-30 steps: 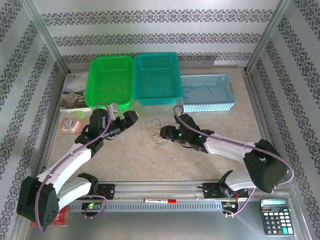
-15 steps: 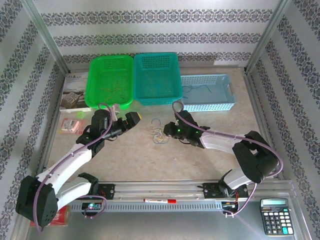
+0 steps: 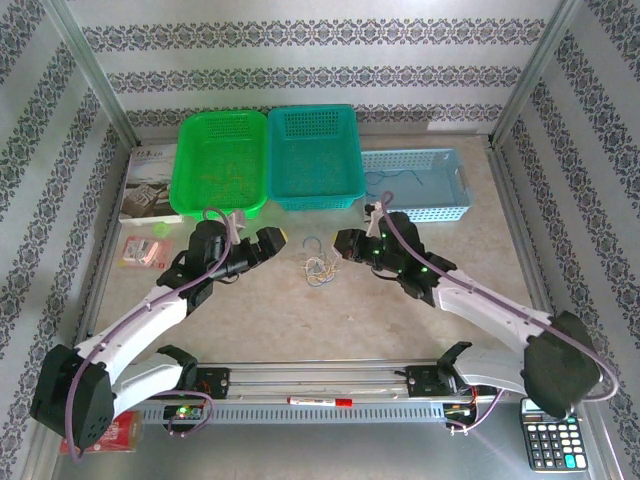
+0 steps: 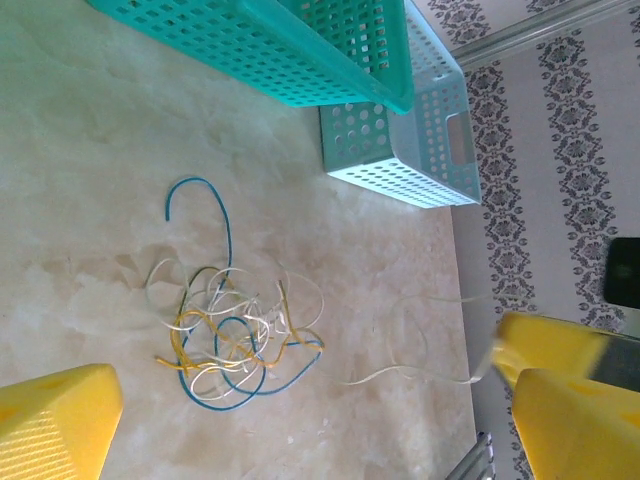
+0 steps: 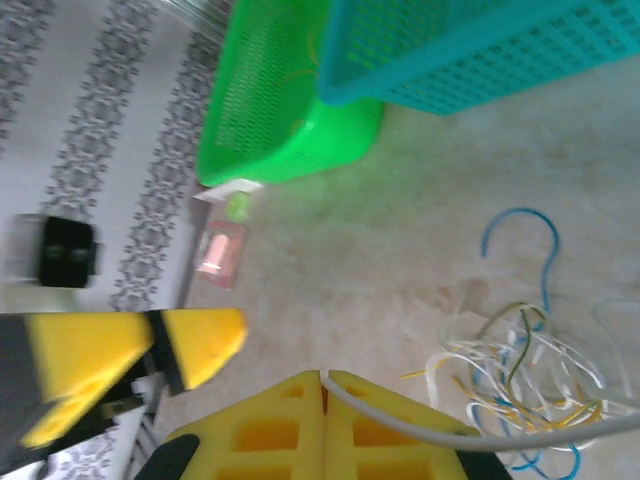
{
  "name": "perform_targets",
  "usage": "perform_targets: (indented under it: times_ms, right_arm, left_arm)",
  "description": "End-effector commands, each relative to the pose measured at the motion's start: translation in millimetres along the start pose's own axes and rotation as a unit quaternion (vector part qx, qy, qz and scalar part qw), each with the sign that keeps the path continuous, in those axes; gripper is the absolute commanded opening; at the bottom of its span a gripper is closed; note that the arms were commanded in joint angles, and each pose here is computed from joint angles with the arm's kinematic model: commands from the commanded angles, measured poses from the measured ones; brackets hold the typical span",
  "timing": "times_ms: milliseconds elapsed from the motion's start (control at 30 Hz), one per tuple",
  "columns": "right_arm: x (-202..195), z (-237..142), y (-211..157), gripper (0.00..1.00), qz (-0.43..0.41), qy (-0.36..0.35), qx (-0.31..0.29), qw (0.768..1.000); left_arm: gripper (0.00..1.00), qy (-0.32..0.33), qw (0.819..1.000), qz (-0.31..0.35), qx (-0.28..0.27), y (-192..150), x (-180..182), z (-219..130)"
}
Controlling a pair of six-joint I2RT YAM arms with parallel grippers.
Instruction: Untangle the cables
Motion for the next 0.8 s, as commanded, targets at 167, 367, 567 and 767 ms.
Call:
perform_targets:
  times_ms: [167, 367, 567, 767]
  right_arm:
    - [47, -31, 14, 0.0, -0.006, 0.081, -0.027, 0.996]
    - [76, -41, 19, 0.0, -0.03, 0.123, -0.023, 0.992]
    - [101, -52, 21, 0.0, -0.074, 0.157, -0.024, 0.984]
    - [102, -53, 16, 0.0, -0.091, 0.17, -0.022, 0.981]
  left_arm:
    - [1.0, -0.012, 1.0, 0.02, 0.003, -1, -7, 10]
    - [1.0, -0.013, 1.0, 0.021, 0.006, -1, -7, 14]
    - [1.0, -0.011, 1.0, 0.025, 0.007, -2, -6, 14]
    - [1.0, -0.02, 0.999, 0.035, -0.002, 4, -15, 11]
Point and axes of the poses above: each hand's point on the last joint's axis, 136 mm out from that joint toward the fingers, its own z axis out along the fingers, its own x axis along the line the jaws close on, y = z × x, the point moved 2 cm from there along -z, back along the fingers, and after that the axes turned 8 degrees about z, right-handed, at the moved point
